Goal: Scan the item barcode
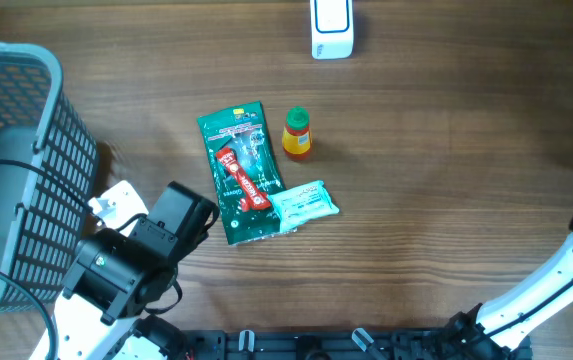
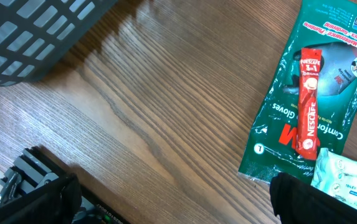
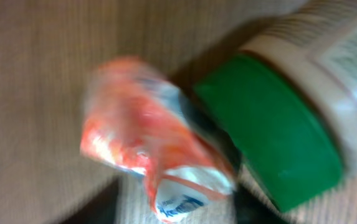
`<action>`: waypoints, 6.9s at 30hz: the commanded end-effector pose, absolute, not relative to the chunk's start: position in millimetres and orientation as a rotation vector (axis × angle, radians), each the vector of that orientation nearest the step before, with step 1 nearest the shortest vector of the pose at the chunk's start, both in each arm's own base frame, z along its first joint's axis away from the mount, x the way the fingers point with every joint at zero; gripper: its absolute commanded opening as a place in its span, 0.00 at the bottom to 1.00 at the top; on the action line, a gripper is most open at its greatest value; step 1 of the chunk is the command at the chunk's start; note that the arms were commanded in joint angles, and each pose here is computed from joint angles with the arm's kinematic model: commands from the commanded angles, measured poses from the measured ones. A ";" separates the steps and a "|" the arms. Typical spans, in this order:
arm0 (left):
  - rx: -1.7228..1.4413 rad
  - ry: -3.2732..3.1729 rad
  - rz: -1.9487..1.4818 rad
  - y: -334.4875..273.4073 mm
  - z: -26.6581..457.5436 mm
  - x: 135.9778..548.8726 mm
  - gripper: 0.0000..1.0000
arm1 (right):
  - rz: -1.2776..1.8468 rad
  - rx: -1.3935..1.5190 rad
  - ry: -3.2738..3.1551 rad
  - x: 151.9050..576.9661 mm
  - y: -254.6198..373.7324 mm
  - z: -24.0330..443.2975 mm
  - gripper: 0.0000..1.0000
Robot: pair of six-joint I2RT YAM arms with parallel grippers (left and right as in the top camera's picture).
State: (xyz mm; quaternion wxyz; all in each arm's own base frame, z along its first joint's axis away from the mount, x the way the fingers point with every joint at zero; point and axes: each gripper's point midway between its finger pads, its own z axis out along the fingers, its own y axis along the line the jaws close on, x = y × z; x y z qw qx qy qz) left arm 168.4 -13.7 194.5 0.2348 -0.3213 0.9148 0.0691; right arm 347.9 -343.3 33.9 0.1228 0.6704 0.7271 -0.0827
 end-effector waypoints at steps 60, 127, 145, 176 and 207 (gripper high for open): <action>-0.881 2.498 0.192 -12.1 196.8 169.0 1.00 | 0.118 -0.566 2.720 402.9 266.6 111.6 0.61; -0.881 2.498 0.192 -12.1 196.8 169.0 1.00 | 1.501 1.204 3.207 380.8 202.4 35.6 1.00; -0.881 2.497 0.191 -12.1 196.8 169.1 1.00 | 1.711 1.016 3.287 345.8 213.8 72.0 0.54; -0.881 2.498 0.192 -12.1 196.8 169.0 1.00 | 0.690 1.600 3.287 297.6 157.4 145.9 0.33; -0.881 2.498 0.192 -12.1 196.8 169.0 1.00 | 1.401 0.981 3.431 274.7 191.8 148.9 0.43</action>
